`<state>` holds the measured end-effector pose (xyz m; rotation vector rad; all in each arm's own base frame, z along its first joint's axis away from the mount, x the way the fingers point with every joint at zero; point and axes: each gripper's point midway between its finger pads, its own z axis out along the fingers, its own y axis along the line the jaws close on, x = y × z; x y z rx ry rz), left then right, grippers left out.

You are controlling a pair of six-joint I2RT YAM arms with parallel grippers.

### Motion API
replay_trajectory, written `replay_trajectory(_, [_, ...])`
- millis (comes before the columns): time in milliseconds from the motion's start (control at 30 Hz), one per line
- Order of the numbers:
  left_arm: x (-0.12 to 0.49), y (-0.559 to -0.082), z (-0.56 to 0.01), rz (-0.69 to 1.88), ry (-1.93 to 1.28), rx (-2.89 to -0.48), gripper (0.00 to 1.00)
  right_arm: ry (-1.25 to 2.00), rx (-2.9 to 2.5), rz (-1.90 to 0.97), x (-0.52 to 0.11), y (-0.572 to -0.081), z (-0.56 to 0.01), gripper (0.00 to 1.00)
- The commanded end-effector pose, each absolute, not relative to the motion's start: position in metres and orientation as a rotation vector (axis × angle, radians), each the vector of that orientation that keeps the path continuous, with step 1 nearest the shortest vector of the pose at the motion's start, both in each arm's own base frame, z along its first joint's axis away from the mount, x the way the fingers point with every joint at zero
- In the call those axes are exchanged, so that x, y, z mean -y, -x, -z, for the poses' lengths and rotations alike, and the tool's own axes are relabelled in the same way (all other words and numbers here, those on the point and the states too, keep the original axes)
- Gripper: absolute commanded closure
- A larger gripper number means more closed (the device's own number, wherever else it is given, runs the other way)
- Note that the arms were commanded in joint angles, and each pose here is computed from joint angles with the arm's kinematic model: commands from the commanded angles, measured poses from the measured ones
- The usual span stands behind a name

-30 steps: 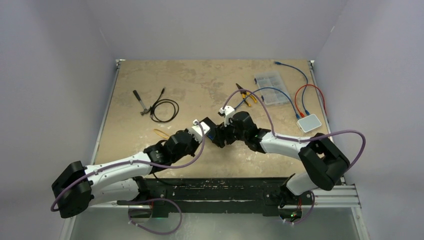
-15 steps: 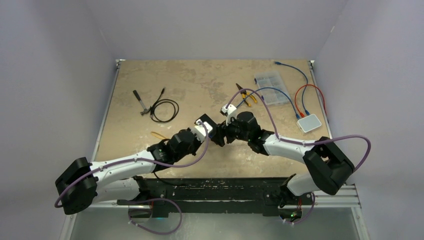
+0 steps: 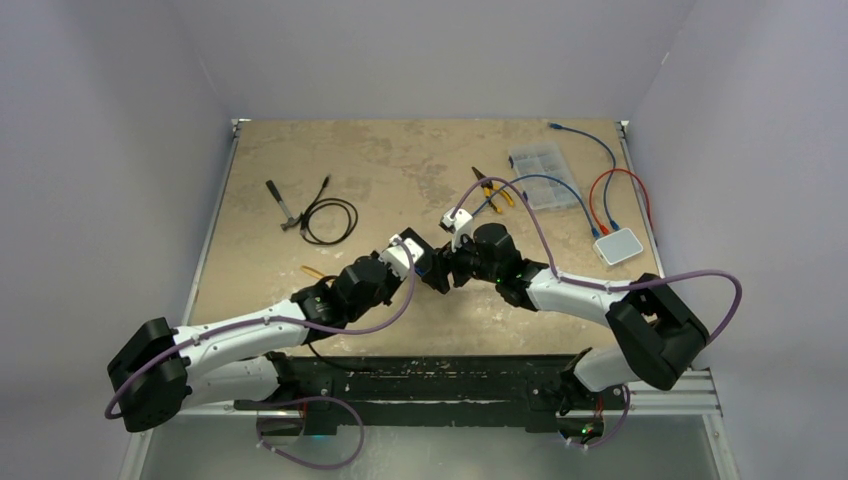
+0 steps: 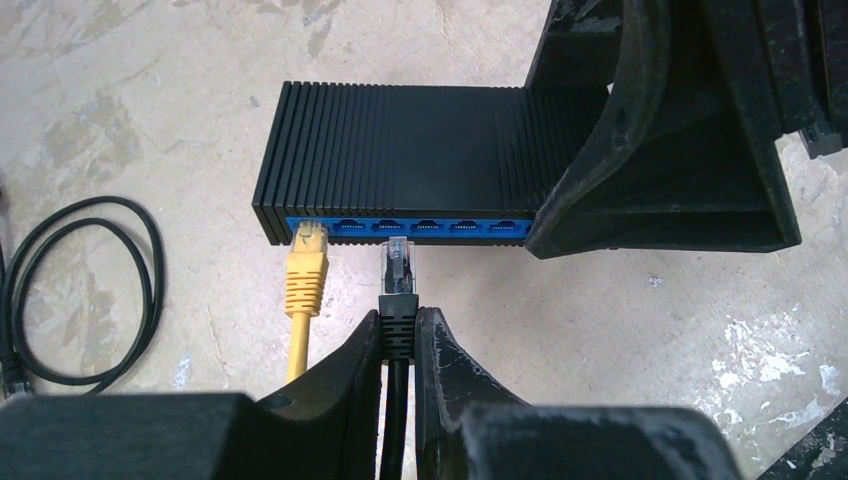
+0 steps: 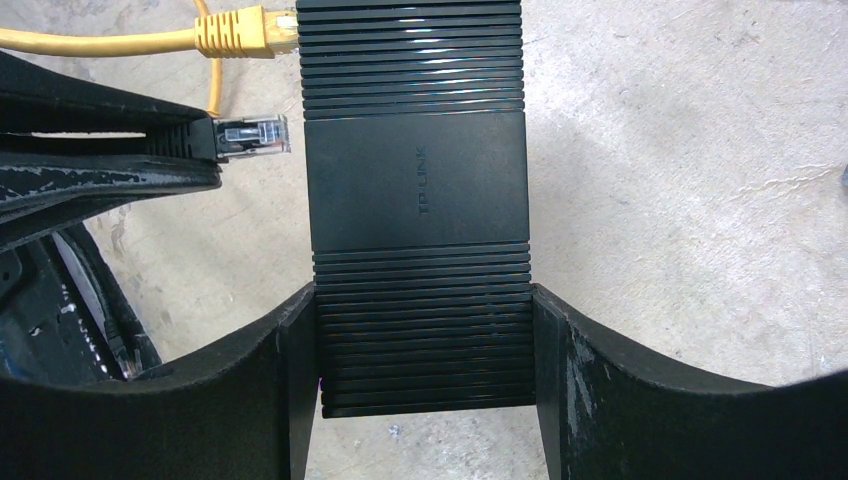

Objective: Insert the plug into the switch port
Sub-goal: Insert the connector into the switch port.

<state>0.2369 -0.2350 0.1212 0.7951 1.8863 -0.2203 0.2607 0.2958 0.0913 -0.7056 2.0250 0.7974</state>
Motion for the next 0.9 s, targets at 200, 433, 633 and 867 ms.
replay_trajectory(200, [0.242, -0.249, -0.15, 0.188, -0.785, -1.813, 1.0, 0.717, -1.866, -0.837, -0.305, -0.268, -0.127, 1.0])
replay_trajectory(433, [0.245, -0.251, -0.145, 0.17, -0.813, -1.835, 1.0, 0.727, -1.855, -0.843, -0.305, -0.267, -0.129, 1.0])
replay_trajectory(633, [0.247, -0.252, -0.149, 0.163, -0.821, -1.828, 1.0, 0.729, -1.847, -0.848, -0.305, -0.266, -0.131, 1.0])
replay_trajectory(867, [0.242, -0.249, -0.137, 0.137, -0.851, -1.889, 1.0, 0.717, -1.881, -0.857, -0.305, -0.263, -0.125, 1.0])
